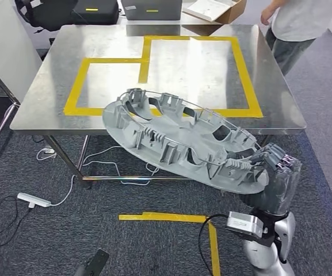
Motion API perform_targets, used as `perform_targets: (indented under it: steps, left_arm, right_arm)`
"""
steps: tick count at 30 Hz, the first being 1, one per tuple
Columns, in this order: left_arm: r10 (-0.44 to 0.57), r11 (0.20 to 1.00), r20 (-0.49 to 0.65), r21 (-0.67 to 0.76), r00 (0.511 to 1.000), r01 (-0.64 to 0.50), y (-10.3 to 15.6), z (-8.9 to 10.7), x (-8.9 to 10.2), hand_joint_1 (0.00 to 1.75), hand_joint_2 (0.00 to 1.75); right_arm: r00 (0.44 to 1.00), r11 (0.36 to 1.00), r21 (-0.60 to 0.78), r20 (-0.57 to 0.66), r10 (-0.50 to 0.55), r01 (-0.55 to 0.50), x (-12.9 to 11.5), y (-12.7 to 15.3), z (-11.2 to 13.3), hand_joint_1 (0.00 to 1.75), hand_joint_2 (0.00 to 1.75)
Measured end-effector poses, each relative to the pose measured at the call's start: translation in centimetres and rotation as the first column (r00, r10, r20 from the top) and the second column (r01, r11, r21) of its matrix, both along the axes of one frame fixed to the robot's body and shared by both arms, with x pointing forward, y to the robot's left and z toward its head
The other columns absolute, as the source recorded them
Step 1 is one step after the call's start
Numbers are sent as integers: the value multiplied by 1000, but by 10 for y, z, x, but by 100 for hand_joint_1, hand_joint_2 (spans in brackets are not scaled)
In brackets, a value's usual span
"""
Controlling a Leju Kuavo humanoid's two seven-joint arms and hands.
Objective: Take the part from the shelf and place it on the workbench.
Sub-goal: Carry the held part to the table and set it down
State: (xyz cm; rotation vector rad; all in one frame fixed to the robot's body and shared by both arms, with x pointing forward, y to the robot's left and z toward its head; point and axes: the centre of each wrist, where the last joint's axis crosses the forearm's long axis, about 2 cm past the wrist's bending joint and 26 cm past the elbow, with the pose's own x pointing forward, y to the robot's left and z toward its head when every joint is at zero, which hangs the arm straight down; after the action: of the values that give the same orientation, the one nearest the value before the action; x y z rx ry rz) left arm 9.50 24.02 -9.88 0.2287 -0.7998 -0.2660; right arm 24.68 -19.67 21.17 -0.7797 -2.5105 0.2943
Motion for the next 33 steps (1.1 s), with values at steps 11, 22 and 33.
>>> perform_targets:
  steps: [11,22,33]
  left_arm:
    - [-16,1000,0,2,1000,16,-1,0,0,0,175]
    - [-16,1000,2,4,1000,16,0,0,2,0,175]
    - [-17,1000,3,1,1000,17,-2,1,3,0,175]
  right_arm:
    - [1000,1000,-18,-21,5,-5,7,4,-5,175,175]
    - [1000,1000,-23,-17,3,-4,9,4,-4,175,175]
    - [1000,1000,-22,-18,-4,3,9,4,-6,175,175]
